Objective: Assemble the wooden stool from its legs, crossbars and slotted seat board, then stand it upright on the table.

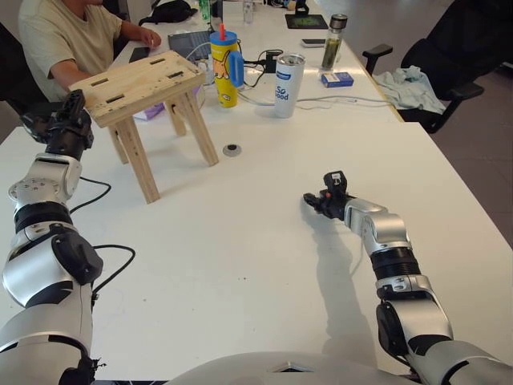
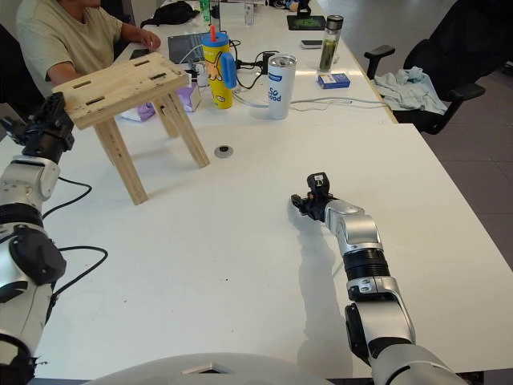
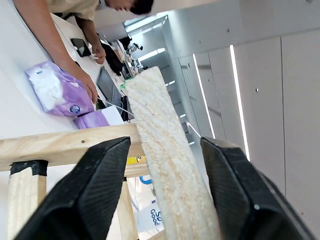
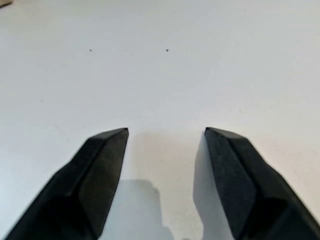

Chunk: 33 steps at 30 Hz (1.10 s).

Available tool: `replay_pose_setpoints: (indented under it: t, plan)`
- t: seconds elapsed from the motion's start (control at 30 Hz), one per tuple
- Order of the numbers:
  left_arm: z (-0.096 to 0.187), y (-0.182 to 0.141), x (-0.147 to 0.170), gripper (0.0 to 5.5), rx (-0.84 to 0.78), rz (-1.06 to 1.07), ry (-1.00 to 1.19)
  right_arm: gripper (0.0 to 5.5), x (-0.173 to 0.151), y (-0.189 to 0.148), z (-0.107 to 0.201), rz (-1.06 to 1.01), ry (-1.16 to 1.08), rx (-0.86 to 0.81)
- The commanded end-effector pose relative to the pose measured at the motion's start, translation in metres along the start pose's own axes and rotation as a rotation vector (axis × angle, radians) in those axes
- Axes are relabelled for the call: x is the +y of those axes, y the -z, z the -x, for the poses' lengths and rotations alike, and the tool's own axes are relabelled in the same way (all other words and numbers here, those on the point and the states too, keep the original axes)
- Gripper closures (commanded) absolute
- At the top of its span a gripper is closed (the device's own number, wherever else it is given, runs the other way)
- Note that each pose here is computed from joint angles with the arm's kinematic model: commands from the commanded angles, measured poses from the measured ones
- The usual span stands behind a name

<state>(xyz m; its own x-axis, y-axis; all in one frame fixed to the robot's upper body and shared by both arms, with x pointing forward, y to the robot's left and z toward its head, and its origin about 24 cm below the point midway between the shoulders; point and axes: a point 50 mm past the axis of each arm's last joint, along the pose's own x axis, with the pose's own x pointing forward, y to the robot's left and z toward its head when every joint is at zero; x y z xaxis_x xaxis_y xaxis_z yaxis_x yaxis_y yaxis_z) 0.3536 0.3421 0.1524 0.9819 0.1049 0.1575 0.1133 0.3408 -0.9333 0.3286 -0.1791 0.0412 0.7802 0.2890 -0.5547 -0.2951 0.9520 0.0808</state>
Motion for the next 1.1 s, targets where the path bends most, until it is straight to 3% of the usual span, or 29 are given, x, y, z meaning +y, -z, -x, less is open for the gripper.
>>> replay_pose_setpoints:
  t: [0.03,0.2,0.27,0.5,0.7,1.1]
  plan:
    - [0.014,-0.001,0.027,2.06,-0.053,0.076,-0.086,2.65,0.008,0.024,-0.006,-0.001,-0.028,0.110]
    - [0.035,-0.016,0.036,1.23,-0.192,0.141,0.071,2.65,0.008,0.030,-0.007,0.012,-0.039,0.131]
    - [0.051,-0.011,0.052,1.21,-0.198,0.075,0.040,2.65,0.006,0.030,-0.006,0.012,-0.038,0.132]
    - [0.109,0.051,0.049,1.21,0.120,-0.156,0.159,2.65,-0.006,0.029,-0.001,-0.003,0.008,0.091]
    - [0.119,0.105,0.022,1.21,0.341,-0.386,0.285,2.65,-0.005,0.025,-0.002,-0.008,0.026,0.032]
    - [0.108,0.129,0.015,1.21,0.439,-0.642,0.355,2.65,0.003,0.014,-0.007,0.033,0.017,-0.119]
